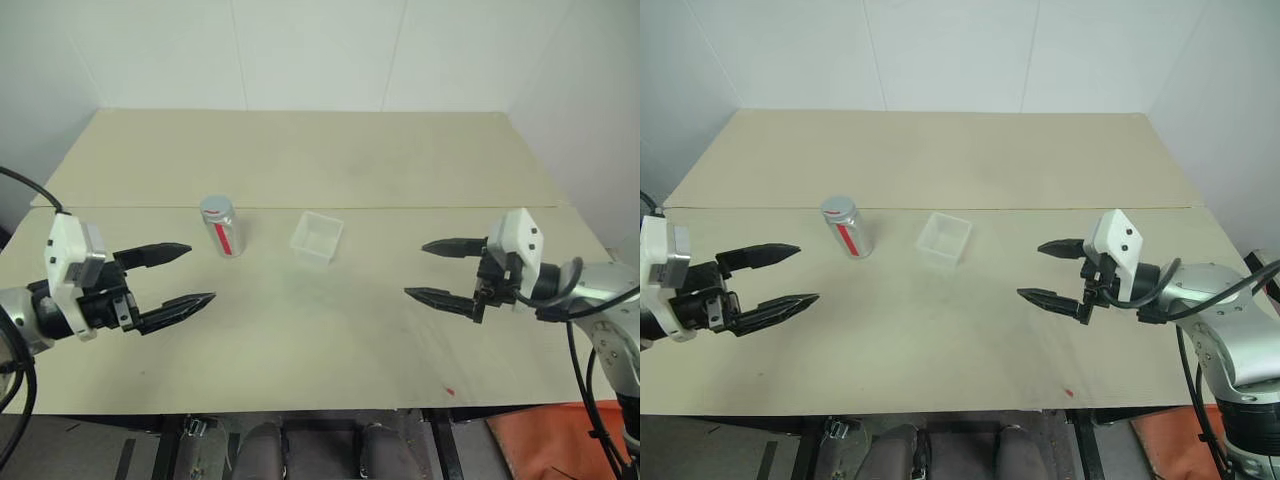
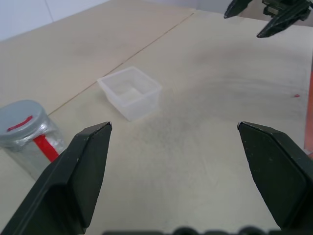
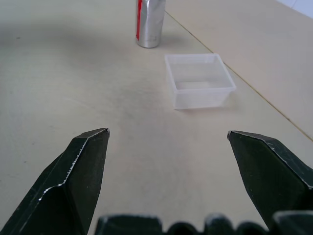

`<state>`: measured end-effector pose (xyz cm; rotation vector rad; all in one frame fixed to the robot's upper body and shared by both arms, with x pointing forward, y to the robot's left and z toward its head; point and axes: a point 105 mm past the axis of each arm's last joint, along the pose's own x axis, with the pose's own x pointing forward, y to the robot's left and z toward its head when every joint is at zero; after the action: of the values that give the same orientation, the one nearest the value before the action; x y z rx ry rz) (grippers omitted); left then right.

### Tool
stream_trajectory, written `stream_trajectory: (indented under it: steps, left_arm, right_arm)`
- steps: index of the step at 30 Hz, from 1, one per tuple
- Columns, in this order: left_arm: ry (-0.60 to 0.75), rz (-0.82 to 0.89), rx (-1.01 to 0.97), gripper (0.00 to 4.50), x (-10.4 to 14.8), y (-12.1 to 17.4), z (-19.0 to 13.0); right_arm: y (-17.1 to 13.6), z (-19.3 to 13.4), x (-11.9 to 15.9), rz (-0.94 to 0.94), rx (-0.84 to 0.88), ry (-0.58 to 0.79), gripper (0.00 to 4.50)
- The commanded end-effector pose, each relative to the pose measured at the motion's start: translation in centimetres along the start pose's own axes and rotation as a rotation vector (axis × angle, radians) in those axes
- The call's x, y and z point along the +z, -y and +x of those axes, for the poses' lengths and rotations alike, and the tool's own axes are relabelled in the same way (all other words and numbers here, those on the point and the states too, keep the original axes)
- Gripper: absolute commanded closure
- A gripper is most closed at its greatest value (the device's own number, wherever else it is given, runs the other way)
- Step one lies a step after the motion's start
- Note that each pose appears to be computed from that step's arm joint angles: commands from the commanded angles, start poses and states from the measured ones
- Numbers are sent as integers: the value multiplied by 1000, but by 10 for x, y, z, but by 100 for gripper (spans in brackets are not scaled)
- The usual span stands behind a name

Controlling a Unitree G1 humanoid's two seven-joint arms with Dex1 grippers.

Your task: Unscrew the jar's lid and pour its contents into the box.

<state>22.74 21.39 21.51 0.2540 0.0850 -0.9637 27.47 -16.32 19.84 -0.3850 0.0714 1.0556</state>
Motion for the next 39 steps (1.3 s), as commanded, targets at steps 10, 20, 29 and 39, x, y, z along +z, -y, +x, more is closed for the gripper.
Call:
stream_trajectory:
  steps: [10, 20, 29, 39]
  left_arm:
    - [75, 32, -24, 5, 6, 0, 13]
    - [71, 9, -20, 5, -5, -1, 10]
    - [91, -44, 363, 5, -47, -28, 19]
    - [159, -123, 836, 5, -82, -44, 64]
  right_arm:
    - [12, -8, 13, -150, -40, 69, 0]
    - [8, -19, 13, -121, 7, 49, 0]
    - [-2, -3, 21, -149, 37, 66, 0]
    - [-2, 4, 29, -184, 50, 80, 0]
